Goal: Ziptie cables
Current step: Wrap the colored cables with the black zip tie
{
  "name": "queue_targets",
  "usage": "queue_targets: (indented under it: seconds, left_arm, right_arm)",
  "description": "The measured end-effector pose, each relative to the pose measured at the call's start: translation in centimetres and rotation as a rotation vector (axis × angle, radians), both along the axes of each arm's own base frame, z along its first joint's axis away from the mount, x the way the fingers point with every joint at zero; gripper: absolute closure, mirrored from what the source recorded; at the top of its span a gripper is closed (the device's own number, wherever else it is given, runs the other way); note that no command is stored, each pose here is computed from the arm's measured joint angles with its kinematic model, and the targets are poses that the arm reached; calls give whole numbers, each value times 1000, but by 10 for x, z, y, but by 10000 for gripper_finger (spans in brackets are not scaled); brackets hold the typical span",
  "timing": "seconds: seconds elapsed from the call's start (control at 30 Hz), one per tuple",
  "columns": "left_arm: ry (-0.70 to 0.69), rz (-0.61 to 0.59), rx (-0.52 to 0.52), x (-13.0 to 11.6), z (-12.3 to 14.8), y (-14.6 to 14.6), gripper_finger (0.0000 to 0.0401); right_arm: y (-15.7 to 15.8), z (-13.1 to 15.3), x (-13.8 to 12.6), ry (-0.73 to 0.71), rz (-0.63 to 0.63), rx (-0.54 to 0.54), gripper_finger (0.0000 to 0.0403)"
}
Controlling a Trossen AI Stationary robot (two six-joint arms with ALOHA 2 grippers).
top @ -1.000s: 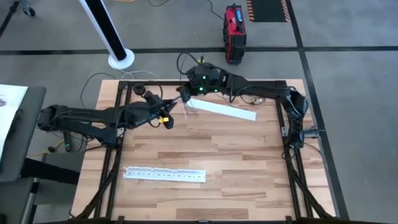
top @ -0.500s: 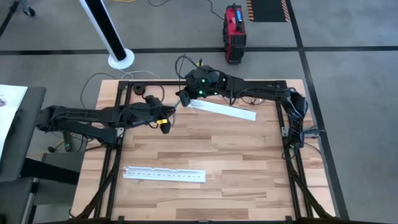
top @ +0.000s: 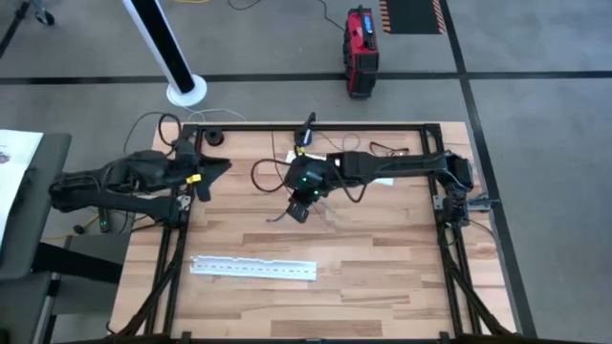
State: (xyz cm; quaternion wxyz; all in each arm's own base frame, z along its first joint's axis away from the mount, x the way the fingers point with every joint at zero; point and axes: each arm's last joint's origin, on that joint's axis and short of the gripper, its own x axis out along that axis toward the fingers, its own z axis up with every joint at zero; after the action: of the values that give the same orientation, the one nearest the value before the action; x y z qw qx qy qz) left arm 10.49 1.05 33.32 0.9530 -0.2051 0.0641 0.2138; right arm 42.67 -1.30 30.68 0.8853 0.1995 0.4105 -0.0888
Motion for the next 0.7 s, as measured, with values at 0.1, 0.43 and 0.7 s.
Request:
queue_targets:
  seconds: [0.1,0.43,0.7]
  left_arm:
    - [37,9,-35,-7,-5,0,326]
    - [119,-12,-59,8,-19,-1,326]
    - [251,-115,-58,43,-43,-4,325]
  right_arm:
    - [2,-3,-1,19,-67,-13,403]
    - [-9,-42,-34,422,-122,-92,381]
    - [-14,-46,-38,467,-66,-82,257]
